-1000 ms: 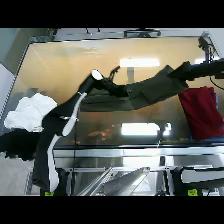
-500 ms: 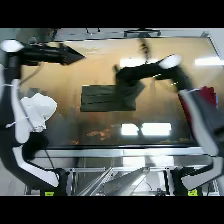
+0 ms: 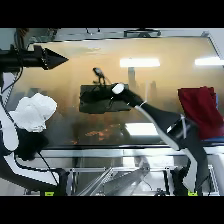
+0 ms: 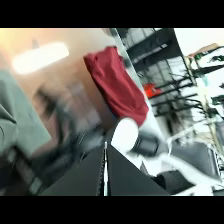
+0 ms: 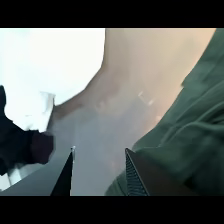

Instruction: Fold the shirts.

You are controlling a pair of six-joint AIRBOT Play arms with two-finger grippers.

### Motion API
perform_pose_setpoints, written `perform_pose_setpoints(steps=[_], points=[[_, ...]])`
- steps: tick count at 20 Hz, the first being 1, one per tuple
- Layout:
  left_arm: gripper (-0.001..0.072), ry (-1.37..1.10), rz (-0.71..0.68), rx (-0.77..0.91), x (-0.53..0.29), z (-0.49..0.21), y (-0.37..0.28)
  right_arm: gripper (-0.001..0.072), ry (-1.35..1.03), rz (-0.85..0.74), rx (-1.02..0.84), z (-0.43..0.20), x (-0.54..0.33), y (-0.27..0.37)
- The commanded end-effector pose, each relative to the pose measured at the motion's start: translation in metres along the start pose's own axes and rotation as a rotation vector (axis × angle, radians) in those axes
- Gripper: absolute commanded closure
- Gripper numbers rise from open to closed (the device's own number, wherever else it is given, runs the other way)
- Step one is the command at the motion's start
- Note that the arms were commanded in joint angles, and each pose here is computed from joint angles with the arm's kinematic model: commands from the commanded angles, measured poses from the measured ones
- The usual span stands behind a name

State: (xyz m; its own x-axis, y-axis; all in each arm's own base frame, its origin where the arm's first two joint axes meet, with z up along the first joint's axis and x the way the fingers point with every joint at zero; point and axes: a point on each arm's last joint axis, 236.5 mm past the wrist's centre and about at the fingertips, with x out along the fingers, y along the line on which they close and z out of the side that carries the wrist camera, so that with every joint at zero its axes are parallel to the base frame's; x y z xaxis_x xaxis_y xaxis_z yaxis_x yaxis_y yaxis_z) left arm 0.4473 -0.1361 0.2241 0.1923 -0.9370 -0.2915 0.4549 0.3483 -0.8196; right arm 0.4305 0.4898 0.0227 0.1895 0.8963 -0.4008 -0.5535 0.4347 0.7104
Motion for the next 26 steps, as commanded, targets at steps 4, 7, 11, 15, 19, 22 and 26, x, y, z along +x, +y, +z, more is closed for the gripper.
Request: perform_pose_setpoints(steps=[4, 7, 11, 15, 19, 22, 26], points=[[0.0688, 0.017, -0.095, -0.021, 0.01, -0.009, -0.015, 0.0337, 0.052, -0.177, 0.095, 0.062, -0.194, -0.076], [0.0688, -0.034, -0.162, 0.019, 0.001, 0.001, -0.03, 0.0312, 0.058, -0.35, 0.268, 0.052, -0.268, -0.153], [0.0689, -0.044, -0.155, 0.027, -0.003, 0.002, -0.027, 0.0218, 0.129, -0.369, 0.431, 0.002, -0.267, -0.208], [0.0689, -0.044, -0.156, 0.028, -0.003, 0.002, -0.027, 0.0189, 0.233, -0.349, 0.484, -0.04, -0.219, -0.227], [0.0689, -0.044, -0.155, 0.04, -0.003, 0.002, -0.027, 0.0251, 0.263, -0.333, 0.473, -0.058, -0.167, -0.224], [0.0688, -0.044, -0.155, 0.043, -0.003, 0.002, -0.027, 0.0248, 0.244, -0.302, 0.473, -0.059, -0.139, -0.214], [0.0688, -0.044, -0.155, 0.044, -0.003, 0.002, -0.027, 0.0376, 0.198, -0.236, 0.44, -0.047, -0.123, -0.198]])
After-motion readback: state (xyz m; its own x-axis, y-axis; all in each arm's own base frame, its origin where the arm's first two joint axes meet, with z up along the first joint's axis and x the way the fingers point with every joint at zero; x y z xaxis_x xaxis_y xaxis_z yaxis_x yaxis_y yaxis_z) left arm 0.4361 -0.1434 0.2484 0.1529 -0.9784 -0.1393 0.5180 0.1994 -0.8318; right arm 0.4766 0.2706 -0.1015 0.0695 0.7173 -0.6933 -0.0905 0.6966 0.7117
